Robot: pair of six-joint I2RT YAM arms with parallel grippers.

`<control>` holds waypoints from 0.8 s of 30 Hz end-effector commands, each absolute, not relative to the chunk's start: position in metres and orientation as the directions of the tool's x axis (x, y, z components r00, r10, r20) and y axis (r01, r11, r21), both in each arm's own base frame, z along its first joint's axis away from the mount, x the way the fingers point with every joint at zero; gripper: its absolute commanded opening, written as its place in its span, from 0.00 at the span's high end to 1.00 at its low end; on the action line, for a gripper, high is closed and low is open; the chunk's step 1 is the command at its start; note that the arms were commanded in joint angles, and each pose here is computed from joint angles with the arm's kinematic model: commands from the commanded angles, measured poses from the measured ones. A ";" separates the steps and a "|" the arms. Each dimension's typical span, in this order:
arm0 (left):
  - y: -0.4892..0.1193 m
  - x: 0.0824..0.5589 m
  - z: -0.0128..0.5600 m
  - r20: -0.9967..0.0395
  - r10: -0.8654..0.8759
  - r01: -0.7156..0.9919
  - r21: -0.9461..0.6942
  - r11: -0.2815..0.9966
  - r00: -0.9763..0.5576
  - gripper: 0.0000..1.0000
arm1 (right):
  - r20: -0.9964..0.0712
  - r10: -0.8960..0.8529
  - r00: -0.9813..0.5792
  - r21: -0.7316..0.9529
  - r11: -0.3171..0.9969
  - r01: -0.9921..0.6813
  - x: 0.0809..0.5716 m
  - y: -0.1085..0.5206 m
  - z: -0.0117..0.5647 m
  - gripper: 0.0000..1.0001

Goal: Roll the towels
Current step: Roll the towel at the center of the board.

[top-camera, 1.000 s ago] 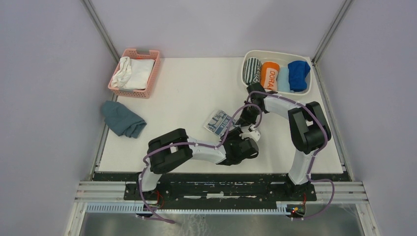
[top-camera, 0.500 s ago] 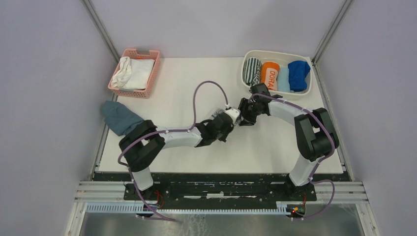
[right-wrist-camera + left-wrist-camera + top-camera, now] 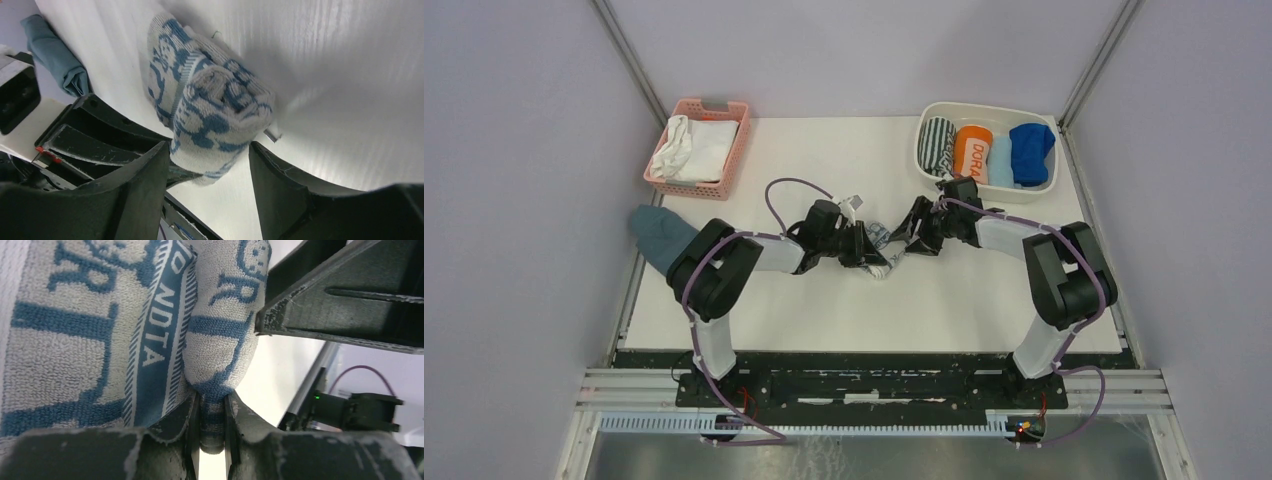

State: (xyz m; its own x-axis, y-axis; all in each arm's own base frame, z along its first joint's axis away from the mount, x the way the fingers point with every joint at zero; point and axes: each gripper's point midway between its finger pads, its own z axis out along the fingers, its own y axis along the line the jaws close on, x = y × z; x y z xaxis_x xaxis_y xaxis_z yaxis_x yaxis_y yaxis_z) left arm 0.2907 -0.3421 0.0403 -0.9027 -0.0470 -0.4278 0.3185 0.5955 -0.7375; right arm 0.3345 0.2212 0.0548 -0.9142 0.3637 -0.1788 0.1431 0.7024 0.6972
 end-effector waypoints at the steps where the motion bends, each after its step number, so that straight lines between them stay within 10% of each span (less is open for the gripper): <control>1: -0.353 0.276 0.055 -0.278 -0.086 0.209 -0.862 0.462 -0.957 0.93 | -0.196 0.392 -0.899 0.757 0.643 0.116 0.352 0.233 0.058 0.33; 7: -0.339 0.274 0.040 -0.185 -0.155 0.090 -0.872 0.481 -0.970 0.93 | -0.155 0.396 -0.905 0.719 0.673 0.171 0.349 0.229 0.030 0.39; 14: -0.326 0.271 0.029 -0.195 -0.167 0.068 -0.821 0.566 -0.967 0.74 | -0.155 0.339 -0.928 0.593 0.783 0.187 0.335 0.212 0.013 0.69; 24: -0.313 0.273 0.083 -0.701 0.047 0.369 -0.316 0.874 -0.711 0.35 | -0.205 0.272 -0.940 0.376 0.909 0.181 0.328 0.197 0.033 0.91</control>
State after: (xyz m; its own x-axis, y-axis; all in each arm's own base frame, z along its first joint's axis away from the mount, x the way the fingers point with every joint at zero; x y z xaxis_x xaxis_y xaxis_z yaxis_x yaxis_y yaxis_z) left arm 0.2636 -0.3258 0.0498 -0.8996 -0.1029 -0.4244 0.2210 0.7310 -0.6456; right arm 0.3340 0.2218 0.0291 -0.9393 0.3053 -0.1566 0.1762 0.8208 0.5433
